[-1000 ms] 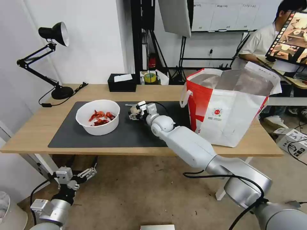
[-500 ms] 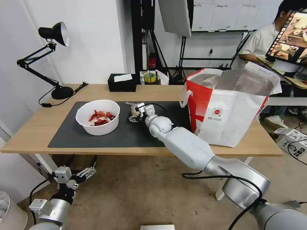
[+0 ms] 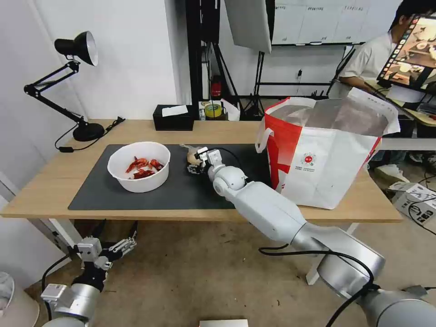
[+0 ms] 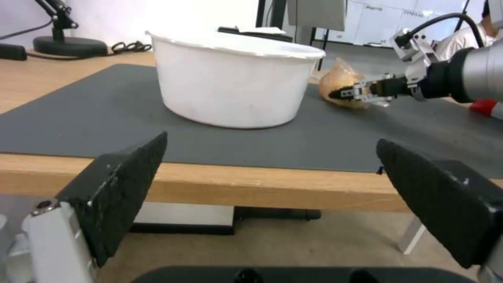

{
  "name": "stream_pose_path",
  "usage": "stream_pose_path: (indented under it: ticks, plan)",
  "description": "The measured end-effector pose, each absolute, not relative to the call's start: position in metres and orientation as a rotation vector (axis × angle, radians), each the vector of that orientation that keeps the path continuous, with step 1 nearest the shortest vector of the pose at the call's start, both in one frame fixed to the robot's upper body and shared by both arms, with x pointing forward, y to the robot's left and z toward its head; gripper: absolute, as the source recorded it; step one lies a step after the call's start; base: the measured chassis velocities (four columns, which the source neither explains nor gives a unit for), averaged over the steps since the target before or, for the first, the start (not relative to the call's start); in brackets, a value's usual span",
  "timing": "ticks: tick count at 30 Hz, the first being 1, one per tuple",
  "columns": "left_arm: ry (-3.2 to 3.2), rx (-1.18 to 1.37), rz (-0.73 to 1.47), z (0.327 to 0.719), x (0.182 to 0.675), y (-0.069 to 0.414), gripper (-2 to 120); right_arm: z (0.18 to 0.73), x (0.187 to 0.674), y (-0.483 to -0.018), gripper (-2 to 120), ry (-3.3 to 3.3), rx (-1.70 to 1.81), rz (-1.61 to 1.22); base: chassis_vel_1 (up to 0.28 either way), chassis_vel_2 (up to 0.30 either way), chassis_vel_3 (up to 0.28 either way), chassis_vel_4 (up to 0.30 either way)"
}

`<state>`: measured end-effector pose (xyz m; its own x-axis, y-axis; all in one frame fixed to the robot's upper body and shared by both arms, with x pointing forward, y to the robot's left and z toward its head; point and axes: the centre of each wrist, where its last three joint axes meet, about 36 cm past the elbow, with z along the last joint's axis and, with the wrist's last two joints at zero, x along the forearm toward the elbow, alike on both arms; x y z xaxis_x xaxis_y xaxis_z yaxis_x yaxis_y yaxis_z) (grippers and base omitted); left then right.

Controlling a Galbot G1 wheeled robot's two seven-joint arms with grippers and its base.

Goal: Pick up the trash from the table and place it into the takeout bag.

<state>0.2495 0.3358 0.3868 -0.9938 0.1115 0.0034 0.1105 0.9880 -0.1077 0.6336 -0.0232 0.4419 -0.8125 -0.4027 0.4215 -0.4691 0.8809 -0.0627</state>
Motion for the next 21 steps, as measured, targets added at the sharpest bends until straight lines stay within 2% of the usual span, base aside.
stream_pose_path:
  ticks: [1, 3, 5, 6, 8, 11, 12, 14, 18, 21]
  plan:
    - [-3.123, -0.174, 0.168, 0.387, 0.250, 0.336, 100, 0.442, 0.634, -0.023, 61, -2.648, 0.642, 0.229, 0.000, 0.000, 0.000, 0.000]
    - [-3.125, -0.177, 0.168, 0.388, 0.250, 0.336, 100, 0.442, 0.633, -0.027, 51, -2.638, 0.630, 0.230, 0.000, 0.000, 0.000, 0.000]
    - [-3.125, -0.177, 0.168, 0.388, 0.250, 0.336, 100, 0.442, 0.633, -0.027, 49, -2.638, 0.629, 0.230, 0.000, 0.000, 0.000, 0.000]
    - [-3.126, -0.178, 0.167, 0.388, 0.250, 0.336, 100, 0.442, 0.632, -0.029, 41, -2.635, 0.620, 0.234, 0.000, 0.000, 0.000, 0.000]
    - [-3.126, -0.179, 0.167, 0.388, 0.250, 0.336, 100, 0.442, 0.632, -0.031, 37, -2.634, 0.616, 0.236, 0.000, 0.000, 0.000, 0.000]
    - [-3.126, -0.185, 0.165, 0.388, 0.250, 0.335, 100, 0.443, 0.632, -0.035, 22, -2.636, 0.607, 0.232, 0.000, 0.000, 0.000, 0.000]
    - [-3.126, -0.185, 0.165, 0.388, 0.250, 0.335, 100, 0.443, 0.632, -0.035, 22, -2.636, 0.607, 0.232, 0.000, 0.000, 0.000, 0.000]
    - [-3.128, -0.189, 0.163, 0.389, 0.250, 0.335, 100, 0.446, 0.631, -0.038, 13, -2.655, 0.612, 0.216, 0.000, 0.000, 0.000, 0.000]
    - [-3.129, -0.192, 0.162, 0.389, 0.250, 0.335, 100, 0.459, 0.621, -0.046, 6, -2.732, 0.641, 0.191, 0.000, 0.000, 0.000, 0.000]
    - [-3.128, -0.194, 0.164, 0.389, 0.250, 0.334, 100, 0.468, 0.609, -0.055, 6, -2.789, 0.664, 0.203, 0.000, 0.000, 0.000, 0.000]
